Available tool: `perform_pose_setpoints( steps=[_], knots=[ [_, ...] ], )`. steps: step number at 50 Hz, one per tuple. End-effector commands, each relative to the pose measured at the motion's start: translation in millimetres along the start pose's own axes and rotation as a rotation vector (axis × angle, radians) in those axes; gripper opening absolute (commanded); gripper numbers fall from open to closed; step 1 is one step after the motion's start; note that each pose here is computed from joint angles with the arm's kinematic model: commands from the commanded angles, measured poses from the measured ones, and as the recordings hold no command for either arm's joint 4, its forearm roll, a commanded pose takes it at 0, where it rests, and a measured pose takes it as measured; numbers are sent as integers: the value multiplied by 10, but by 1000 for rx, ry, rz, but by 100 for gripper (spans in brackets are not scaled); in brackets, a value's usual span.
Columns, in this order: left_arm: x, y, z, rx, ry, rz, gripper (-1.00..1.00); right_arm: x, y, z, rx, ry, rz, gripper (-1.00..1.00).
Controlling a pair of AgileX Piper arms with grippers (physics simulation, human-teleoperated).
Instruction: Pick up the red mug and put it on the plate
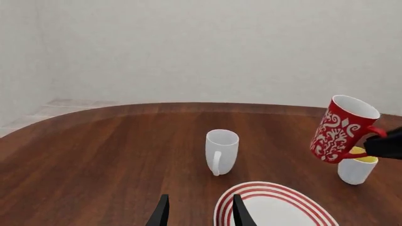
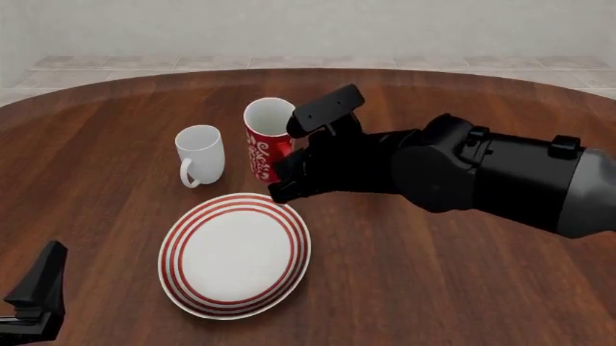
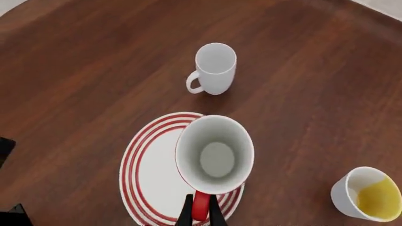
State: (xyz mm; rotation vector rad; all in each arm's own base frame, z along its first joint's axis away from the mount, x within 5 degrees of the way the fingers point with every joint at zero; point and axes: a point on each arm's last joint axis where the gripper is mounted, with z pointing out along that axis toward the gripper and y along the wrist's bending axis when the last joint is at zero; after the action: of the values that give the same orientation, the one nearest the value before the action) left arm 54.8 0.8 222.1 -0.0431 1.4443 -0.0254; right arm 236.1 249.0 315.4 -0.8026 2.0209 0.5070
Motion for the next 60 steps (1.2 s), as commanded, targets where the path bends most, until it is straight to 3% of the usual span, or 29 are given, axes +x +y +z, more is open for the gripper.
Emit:
perform_pose_setpoints(
  steps=[1,14,29,46,60],
  knots=[
    [-1,-1,0,1,0,2,100,62,118,20,-28,14,-3,-100],
    [6,-1,0,2,0,5,100,141,278,67,-66,36,-11,-100],
    [-3,-1,0,2,-1,4,100,148,327,108,-76,48,-4,-100],
    [-3,1,0,-2,-1,-1,100,332,410,308,-89,96,23,-100],
    [-22,0,-1,-1,-4,-1,100,363,425,364,-89,112,36,-100]
  ],
)
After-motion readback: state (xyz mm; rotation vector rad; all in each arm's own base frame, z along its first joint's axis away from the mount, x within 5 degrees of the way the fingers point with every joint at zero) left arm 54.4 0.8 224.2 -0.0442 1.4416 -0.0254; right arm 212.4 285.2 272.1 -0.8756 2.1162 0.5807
